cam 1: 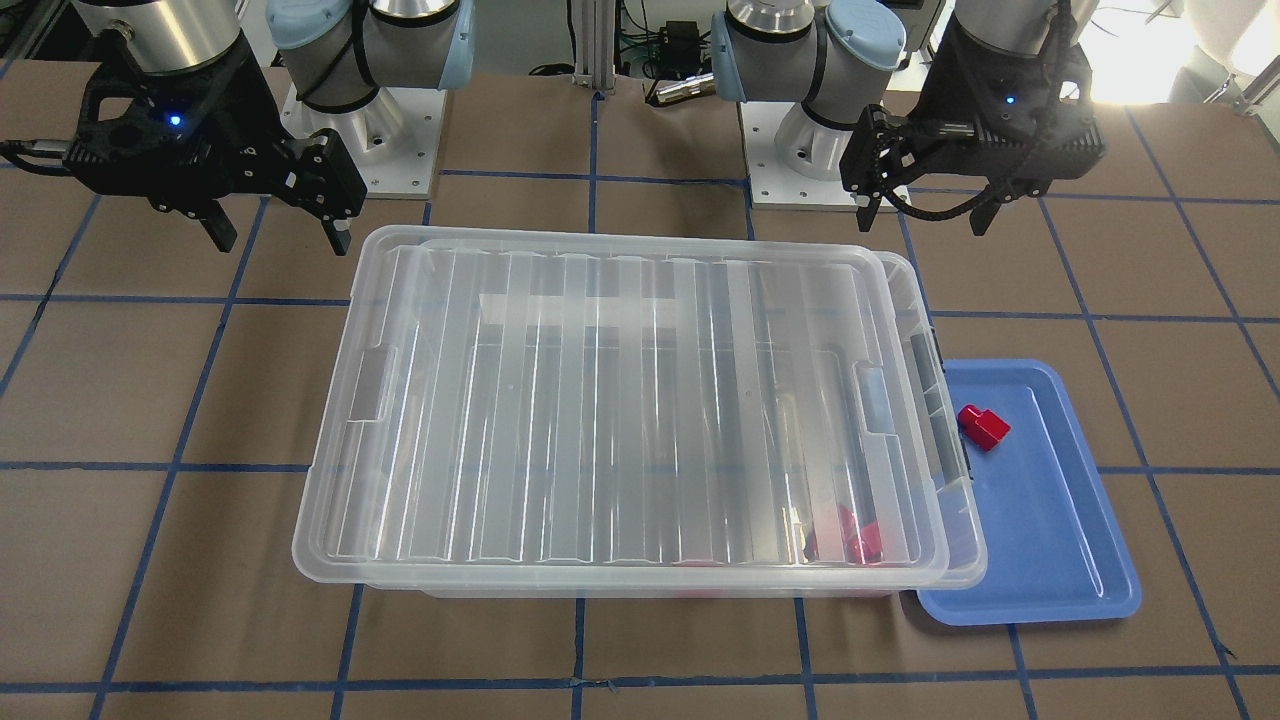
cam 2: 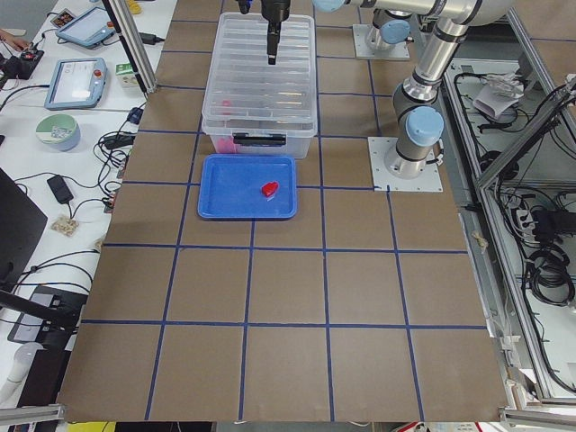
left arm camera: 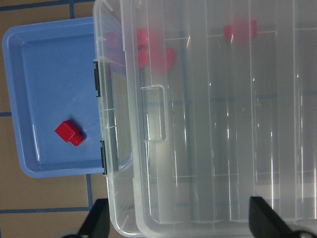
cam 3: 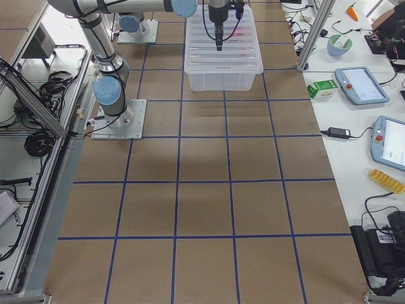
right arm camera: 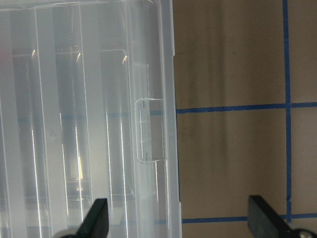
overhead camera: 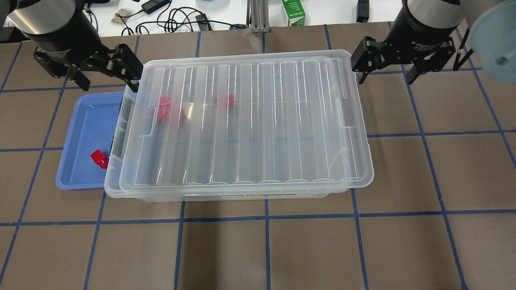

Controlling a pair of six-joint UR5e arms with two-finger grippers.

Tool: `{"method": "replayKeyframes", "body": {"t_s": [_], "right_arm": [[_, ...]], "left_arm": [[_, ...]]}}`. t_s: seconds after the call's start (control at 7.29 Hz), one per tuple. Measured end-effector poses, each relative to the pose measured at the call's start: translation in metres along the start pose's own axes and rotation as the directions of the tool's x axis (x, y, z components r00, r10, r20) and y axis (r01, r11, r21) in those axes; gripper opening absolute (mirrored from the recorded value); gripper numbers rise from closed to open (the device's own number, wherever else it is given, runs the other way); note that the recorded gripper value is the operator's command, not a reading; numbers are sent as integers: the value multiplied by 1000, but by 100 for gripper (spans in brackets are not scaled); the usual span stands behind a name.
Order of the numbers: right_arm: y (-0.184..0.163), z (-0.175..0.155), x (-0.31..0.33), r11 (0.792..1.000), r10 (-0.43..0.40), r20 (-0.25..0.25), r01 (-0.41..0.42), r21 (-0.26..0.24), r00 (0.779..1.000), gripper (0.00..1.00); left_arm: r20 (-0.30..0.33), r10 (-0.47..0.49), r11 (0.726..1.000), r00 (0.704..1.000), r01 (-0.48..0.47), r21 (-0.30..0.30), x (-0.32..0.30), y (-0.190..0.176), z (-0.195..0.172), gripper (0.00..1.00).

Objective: Place red block in blue tray from box

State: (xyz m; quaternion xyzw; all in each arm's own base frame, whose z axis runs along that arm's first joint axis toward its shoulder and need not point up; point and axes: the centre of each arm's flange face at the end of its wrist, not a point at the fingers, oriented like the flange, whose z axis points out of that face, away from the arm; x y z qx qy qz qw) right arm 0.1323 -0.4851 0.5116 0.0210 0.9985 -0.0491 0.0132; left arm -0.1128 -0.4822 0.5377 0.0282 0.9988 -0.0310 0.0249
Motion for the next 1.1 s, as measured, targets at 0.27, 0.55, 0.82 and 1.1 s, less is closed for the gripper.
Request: {"method": "replayKeyframes", "body": {"t_s": [0.27,0.55,0.82,1.1], "right_arm": [[0,1,0,1000,1,0,-1,-1,1000,100],[0,1,0,1000,1,0,-1,-4,1000,100],[1,1,0,1000,1,0,-1,-5,1000,100],[1,2,0,1000,1,-1,-1,-6,1000,100]], "left_arm": [[-14,-1,1000,1000,1,-1,0,-2,3,100],[-19,-4,1000,1000,4,0,0,-4,7,100],[-14,-3,1000,1000,3,10,1,-6,10,100],[-11,-2,1000,1000,2,18,2,-5,9,100]]}}
